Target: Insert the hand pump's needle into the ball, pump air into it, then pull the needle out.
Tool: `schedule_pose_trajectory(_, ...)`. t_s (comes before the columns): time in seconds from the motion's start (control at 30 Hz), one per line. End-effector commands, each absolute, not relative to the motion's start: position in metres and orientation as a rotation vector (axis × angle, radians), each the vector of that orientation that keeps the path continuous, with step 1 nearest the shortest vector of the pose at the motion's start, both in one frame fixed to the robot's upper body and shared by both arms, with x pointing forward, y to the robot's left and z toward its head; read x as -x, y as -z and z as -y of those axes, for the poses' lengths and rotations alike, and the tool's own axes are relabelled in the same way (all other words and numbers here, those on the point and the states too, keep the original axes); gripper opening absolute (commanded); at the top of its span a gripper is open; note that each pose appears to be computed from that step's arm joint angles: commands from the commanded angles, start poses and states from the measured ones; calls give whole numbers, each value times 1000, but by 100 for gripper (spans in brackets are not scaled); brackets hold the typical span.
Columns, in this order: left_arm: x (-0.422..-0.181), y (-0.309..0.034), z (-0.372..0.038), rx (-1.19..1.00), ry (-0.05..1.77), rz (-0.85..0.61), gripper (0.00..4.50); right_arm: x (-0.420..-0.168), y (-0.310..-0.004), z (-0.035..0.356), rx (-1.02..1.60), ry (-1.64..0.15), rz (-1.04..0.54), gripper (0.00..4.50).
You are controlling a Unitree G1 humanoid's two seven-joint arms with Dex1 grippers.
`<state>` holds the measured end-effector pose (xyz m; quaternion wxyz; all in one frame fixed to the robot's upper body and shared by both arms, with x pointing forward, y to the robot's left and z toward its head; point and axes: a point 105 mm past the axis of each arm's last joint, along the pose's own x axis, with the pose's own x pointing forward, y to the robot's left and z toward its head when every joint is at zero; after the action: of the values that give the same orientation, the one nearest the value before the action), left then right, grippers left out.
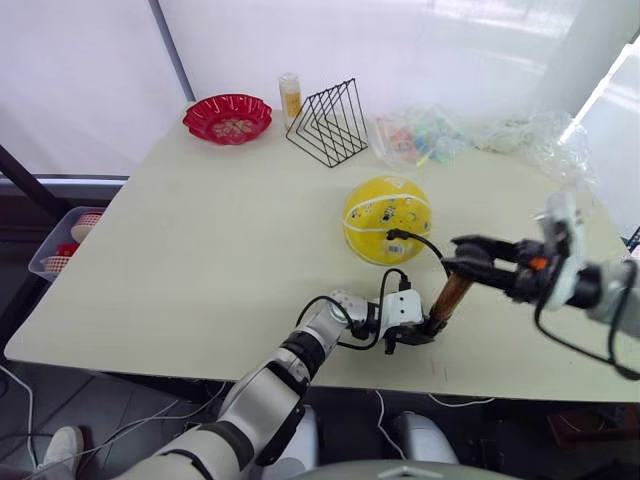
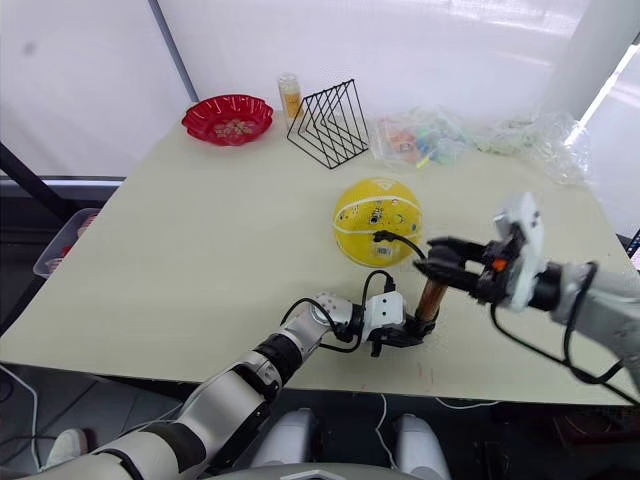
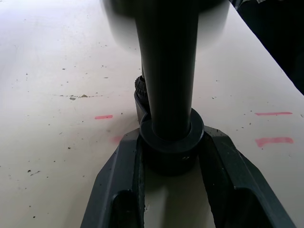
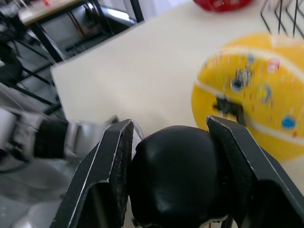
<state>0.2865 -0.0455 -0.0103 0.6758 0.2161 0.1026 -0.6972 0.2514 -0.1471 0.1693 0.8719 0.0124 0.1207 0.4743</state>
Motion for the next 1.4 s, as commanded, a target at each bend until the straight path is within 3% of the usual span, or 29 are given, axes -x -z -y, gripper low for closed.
schedule_pose_trajectory(0.03, -258, 85, -10, -570, 1530, -633, 112, -254, -128, 152, 25, -930, -341, 197)
schedule_pose_trajectory(0.17, -258, 86, -11, -573, 1530, -635, 112, -254, -145, 152, 4, -950, -239, 197)
schedule_pose_trajectory(0.37, -257, 86, -12, -574, 1533, -640, 112, -259, -215, 170, -29, -959, -49, 197)
schedule_pose_trajectory(0.5, -257, 86, -13, -577, 1535, -641, 112, -250, -267, 182, -59, -993, 27, 197)
schedule_pose_trajectory(0.67, -257, 86, -13, -577, 1534, -641, 112, -243, -307, 187, -79, -995, 90, 197)
schedule_pose_trajectory(0.8, -257, 86, -13, -575, 1535, -640, 112, -249, -279, 180, -65, -976, -29, 197)
schedule_pose_trajectory(0.97, -258, 85, -12, -574, 1534, -639, 112, -251, -208, 171, 5, -949, -239, 197)
schedule_pose_trajectory(1.13, -259, 85, -11, -574, 1531, -638, 112, -253, -155, 162, 15, -923, -305, 197)
schedule_pose_trajectory(1.33, -258, 85, -11, -575, 1533, -639, 112, -253, -137, 161, 51, -929, -277, 197)
schedule_pose_trajectory(1.4, -258, 86, -12, -577, 1532, -640, 112, -259, -167, 162, 21, -938, -162, 197)
